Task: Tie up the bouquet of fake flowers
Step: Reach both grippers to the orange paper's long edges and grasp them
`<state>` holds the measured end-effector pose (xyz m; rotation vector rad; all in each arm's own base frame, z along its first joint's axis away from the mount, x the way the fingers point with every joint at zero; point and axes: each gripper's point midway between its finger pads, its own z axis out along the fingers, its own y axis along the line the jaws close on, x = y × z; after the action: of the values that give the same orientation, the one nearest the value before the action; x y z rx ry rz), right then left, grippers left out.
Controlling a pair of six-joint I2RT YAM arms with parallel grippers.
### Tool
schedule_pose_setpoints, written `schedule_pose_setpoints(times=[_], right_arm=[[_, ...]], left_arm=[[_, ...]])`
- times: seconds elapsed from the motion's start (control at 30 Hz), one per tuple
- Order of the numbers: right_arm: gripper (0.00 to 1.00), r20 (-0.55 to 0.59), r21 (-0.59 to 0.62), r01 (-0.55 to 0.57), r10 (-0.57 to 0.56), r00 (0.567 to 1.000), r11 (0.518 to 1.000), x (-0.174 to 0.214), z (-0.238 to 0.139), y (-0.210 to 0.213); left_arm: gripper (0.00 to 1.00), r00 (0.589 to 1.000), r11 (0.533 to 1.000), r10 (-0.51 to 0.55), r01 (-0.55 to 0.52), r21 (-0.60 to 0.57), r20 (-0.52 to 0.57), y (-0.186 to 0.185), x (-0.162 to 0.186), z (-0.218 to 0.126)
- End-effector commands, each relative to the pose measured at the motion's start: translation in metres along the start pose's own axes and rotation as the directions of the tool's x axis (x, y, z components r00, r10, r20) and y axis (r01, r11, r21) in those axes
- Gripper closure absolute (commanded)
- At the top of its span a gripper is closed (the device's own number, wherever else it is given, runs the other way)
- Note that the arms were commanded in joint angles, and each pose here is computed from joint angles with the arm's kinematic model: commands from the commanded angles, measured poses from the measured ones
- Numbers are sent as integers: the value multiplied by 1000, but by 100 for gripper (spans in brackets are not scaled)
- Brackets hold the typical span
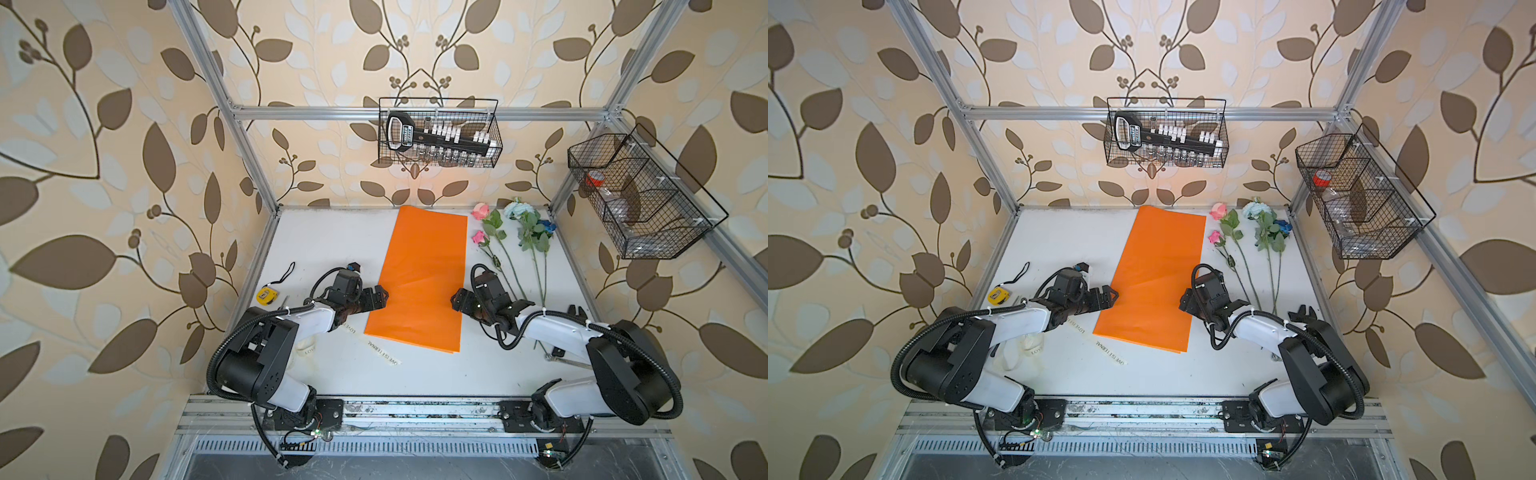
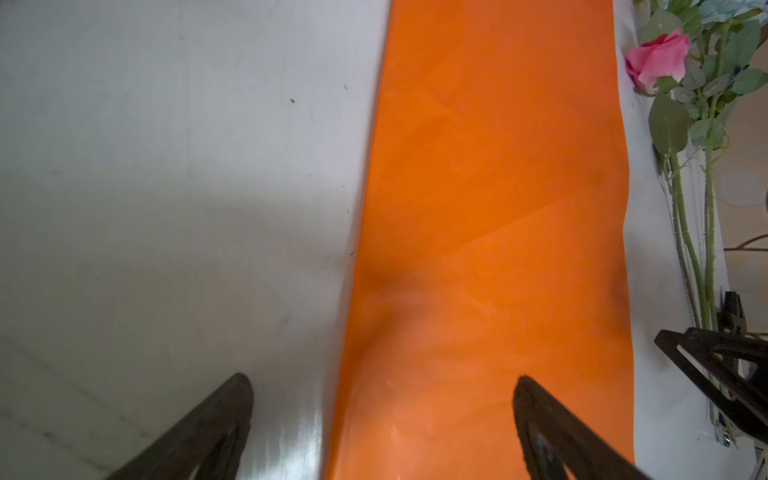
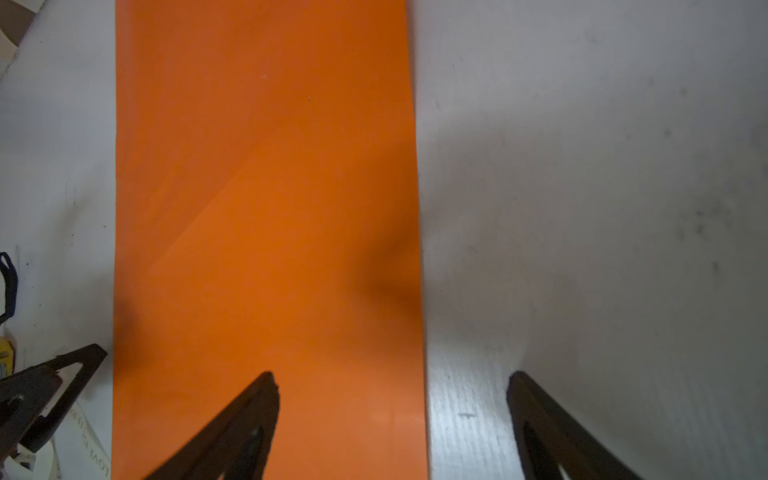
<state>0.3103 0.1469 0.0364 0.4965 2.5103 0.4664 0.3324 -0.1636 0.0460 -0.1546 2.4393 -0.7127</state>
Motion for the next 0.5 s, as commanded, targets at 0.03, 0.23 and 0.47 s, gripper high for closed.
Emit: schedule_pose_setpoints(times=[0.03,0.23,0.47], right_arm=[[18,-52,-8,-40,39,998,999,12,14,1],[20,-67,-25,-81,79,995,996,14,24,5],[22,-96,-96,-97,88,992,991,13,35,23]], left_arm=[[9,1000,999,19,-18,49,-9,-13,-4,6],[14,999,999,19,-18,32,-43,-8,5,16],[20,994,997,32,-25,69,-104,-15,21,28]])
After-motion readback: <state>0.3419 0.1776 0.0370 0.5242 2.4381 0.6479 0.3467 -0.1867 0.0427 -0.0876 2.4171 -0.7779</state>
